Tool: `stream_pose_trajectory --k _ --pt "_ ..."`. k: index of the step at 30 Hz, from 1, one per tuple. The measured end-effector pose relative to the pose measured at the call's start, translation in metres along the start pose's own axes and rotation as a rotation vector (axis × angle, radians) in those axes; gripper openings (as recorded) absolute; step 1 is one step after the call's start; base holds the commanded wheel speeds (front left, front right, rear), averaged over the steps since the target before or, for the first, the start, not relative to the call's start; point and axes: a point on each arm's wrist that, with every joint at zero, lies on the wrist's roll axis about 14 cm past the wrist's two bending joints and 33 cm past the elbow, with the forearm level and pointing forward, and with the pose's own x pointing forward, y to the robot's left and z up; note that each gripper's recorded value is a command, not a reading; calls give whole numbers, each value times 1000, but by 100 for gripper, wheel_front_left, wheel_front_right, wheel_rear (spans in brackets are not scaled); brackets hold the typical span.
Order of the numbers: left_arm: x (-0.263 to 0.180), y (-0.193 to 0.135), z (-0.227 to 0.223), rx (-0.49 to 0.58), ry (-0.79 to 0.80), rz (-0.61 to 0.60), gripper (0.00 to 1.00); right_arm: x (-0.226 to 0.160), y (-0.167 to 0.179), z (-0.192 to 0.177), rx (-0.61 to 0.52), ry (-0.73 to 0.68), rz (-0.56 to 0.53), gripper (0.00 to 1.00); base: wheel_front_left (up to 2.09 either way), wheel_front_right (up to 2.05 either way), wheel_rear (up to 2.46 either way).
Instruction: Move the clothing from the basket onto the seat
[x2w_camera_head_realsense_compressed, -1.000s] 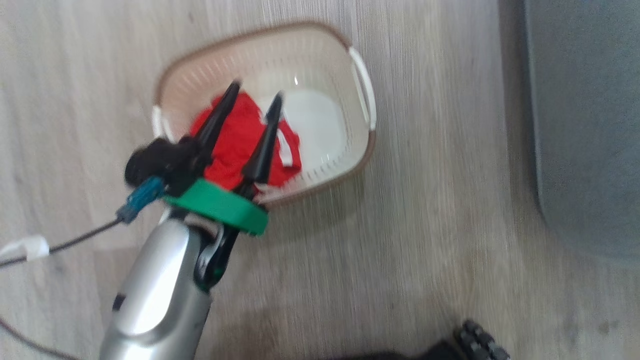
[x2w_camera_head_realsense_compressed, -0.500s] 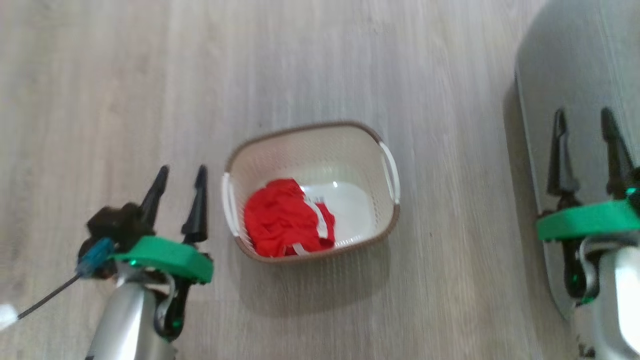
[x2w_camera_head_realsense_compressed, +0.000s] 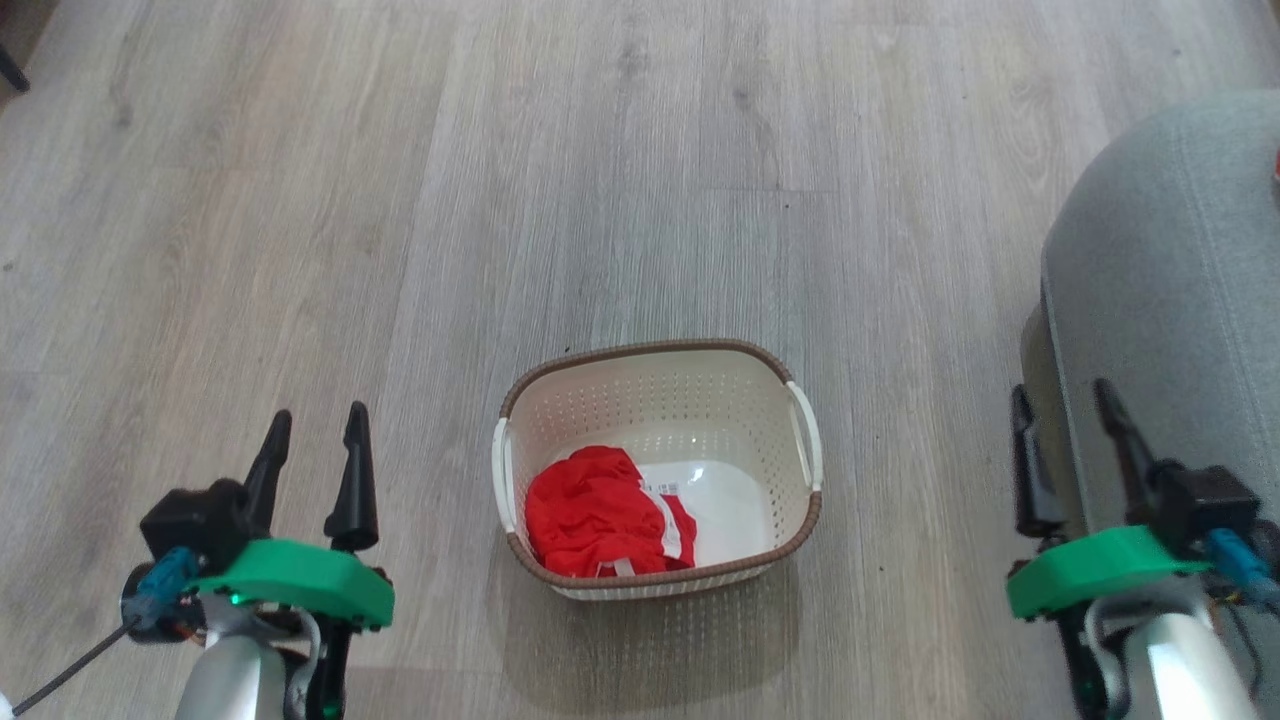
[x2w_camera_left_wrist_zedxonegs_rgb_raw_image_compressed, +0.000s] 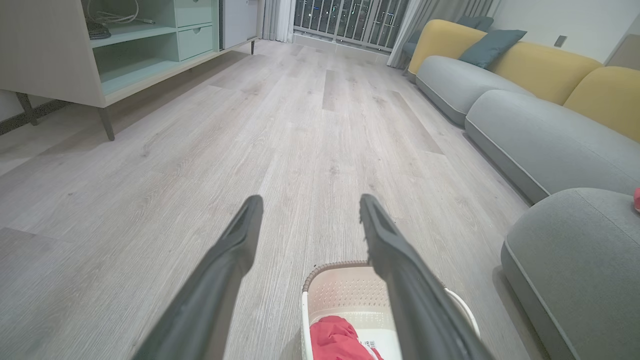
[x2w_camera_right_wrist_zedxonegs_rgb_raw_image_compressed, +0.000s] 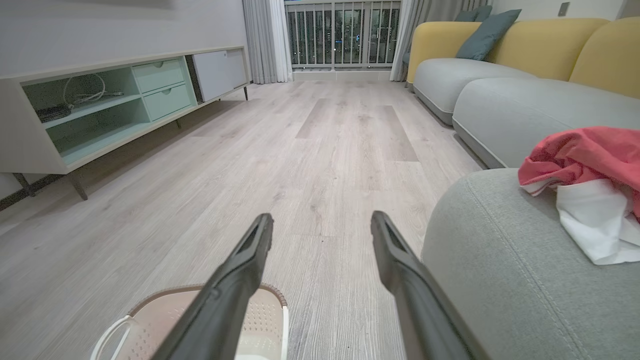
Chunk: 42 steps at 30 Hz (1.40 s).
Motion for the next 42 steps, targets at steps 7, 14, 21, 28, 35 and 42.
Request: stream_pose_trajectory --k 7,14,21,28,35,42 --pt "-1 -2 9 2 -27 -8 100 -2 13 -7 4 23 37 100 0 0 0" --pt "-3 -7 10 3 -30 -23 100 -5 19 -8 4 30 54 100 0 0 0" --pt "-4 -13 3 2 -10 -39 100 -7 18 -12 5 41 51 100 0 0 0" --pt "-3 -16 1 1 -5 -48 100 -8 15 -13 5 45 43 100 0 0 0" --pt "-2 -18 1 1 -6 -54 100 -10 13 -12 5 43 37 100 0 0 0" --pt "-1 -21 -1 1 1 -63 100 -10 12 -13 5 47 32 100 0 0 0"
